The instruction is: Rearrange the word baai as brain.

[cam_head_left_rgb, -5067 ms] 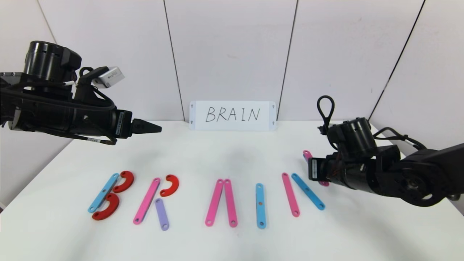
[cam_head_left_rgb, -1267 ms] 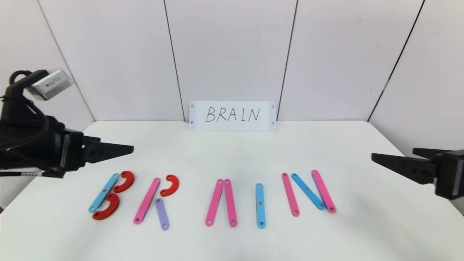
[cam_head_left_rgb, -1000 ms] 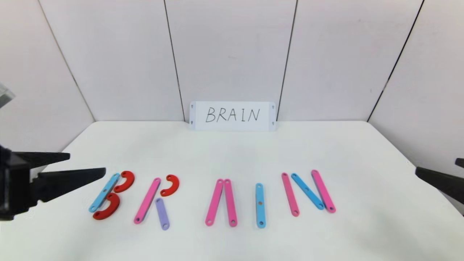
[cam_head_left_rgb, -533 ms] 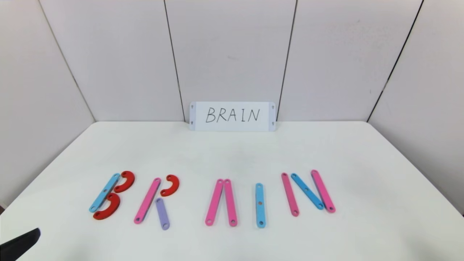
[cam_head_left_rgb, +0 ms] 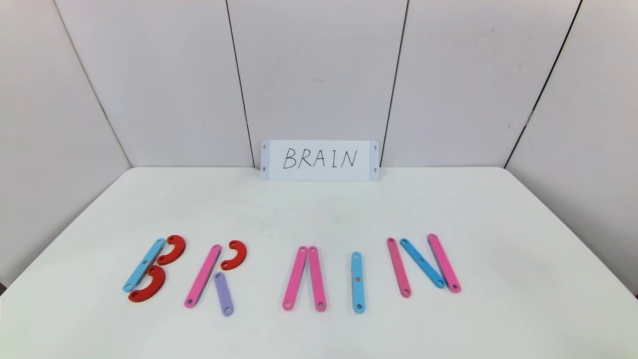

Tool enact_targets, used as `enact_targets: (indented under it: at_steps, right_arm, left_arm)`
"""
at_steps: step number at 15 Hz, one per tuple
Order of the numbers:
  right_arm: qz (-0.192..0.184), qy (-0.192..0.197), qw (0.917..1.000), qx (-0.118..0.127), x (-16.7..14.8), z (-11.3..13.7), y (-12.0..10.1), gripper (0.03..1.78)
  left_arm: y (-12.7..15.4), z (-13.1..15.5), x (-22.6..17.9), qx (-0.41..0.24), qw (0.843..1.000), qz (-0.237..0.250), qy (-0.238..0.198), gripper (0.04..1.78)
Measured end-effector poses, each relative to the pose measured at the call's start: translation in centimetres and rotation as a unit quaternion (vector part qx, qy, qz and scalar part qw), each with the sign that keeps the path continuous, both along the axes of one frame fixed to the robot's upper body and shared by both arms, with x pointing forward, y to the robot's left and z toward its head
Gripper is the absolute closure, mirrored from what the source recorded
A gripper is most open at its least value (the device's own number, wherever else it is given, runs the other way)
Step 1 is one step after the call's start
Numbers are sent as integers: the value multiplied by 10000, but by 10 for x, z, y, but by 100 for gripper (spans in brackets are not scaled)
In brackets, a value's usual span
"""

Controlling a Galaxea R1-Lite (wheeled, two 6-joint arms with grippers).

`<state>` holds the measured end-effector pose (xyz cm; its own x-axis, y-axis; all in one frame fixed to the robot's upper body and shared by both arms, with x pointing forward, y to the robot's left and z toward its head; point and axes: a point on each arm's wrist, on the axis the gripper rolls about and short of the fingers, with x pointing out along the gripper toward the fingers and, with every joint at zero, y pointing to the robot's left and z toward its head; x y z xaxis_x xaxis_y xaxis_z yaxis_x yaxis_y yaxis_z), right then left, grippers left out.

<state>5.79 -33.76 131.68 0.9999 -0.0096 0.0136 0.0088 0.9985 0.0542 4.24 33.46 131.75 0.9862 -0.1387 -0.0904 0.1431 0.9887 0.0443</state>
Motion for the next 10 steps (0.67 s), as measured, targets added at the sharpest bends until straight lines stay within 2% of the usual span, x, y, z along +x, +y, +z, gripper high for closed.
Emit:
enact_targets:
  at_steps: [5,8,10]
  right_arm:
    - [151,-427,9986,-283,-15,-44,1,7]
    - [107,-784,9954,-532,-10,-70,2,7]
    - [74,-889,9938,-663,-2,-88,2,7]
  left_arm:
    - [-1,-14,-20,10,9971,294,-697,8]
    - [0,-33,-16,-5,9910,618,-1185,8]
    - [0,-51,-7,-5,9884,744,-1320,8]
